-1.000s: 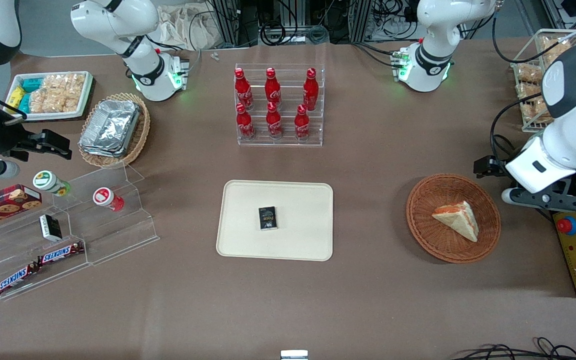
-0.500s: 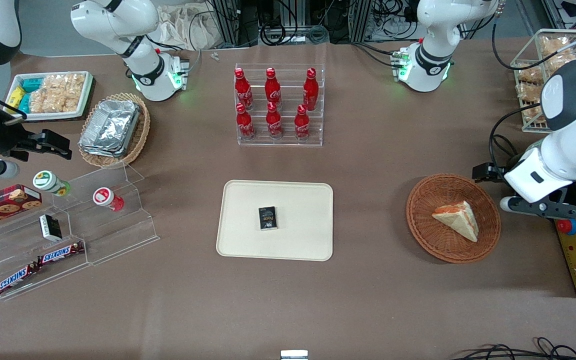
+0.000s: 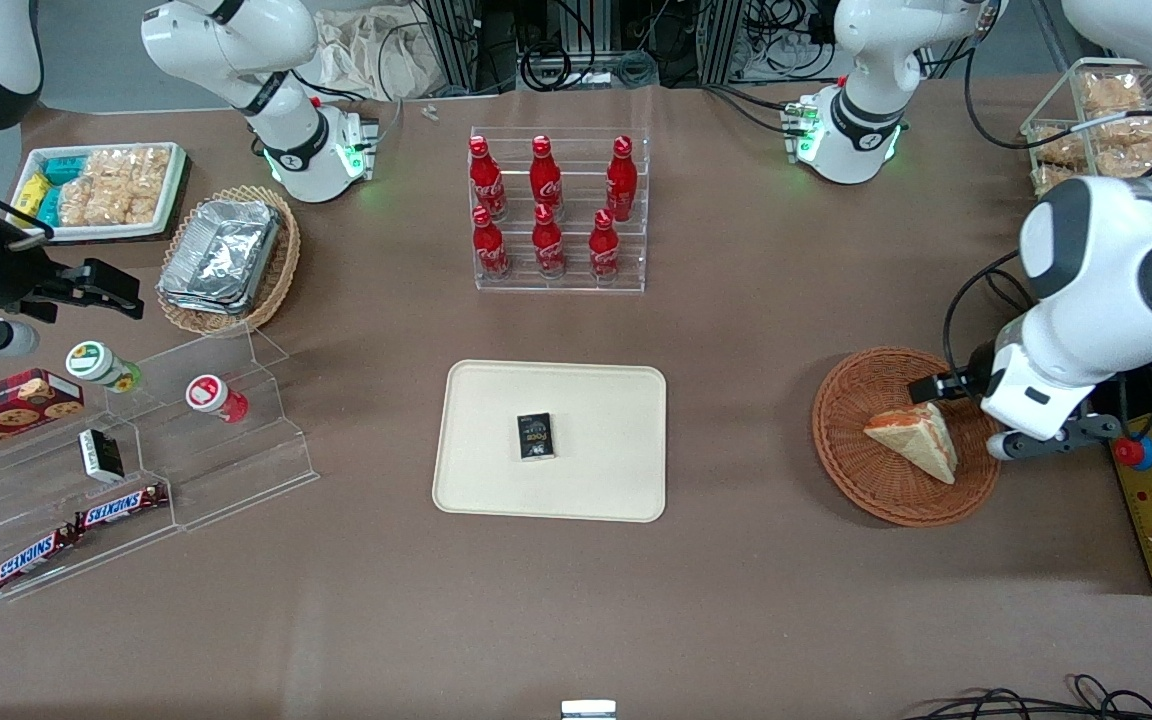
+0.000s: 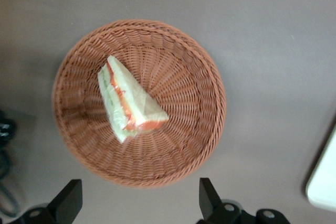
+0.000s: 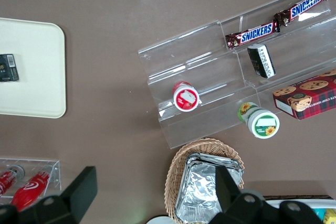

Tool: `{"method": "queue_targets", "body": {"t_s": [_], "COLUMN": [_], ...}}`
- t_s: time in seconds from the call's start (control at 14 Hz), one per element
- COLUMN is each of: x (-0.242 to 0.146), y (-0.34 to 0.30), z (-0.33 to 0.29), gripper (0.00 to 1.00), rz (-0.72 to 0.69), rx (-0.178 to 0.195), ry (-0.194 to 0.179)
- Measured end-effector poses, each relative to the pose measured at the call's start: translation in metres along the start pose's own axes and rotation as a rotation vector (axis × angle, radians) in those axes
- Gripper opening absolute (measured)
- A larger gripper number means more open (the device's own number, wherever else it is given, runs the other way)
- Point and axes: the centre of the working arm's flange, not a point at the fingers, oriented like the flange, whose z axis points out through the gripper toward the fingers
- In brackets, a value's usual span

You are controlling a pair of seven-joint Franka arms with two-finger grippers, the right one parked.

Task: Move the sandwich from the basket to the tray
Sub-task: 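Lower the open left gripper over the wrapped sandwich in the basket, then close the left gripper on the wrapped sandwich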

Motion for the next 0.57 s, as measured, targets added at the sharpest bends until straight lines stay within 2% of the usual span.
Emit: {"method": "queue_targets", "body": {"t_s": [0.29,0.57], "x": [-0.014,-0.012], "y": [-0.02,-0.042], "z": [0.056,0.074], "gripper": [1.0,1.0], "rz": [-0.174,-0.284], "rx": [-0.01,-0.027], "ry": [0.013,0.051]}}
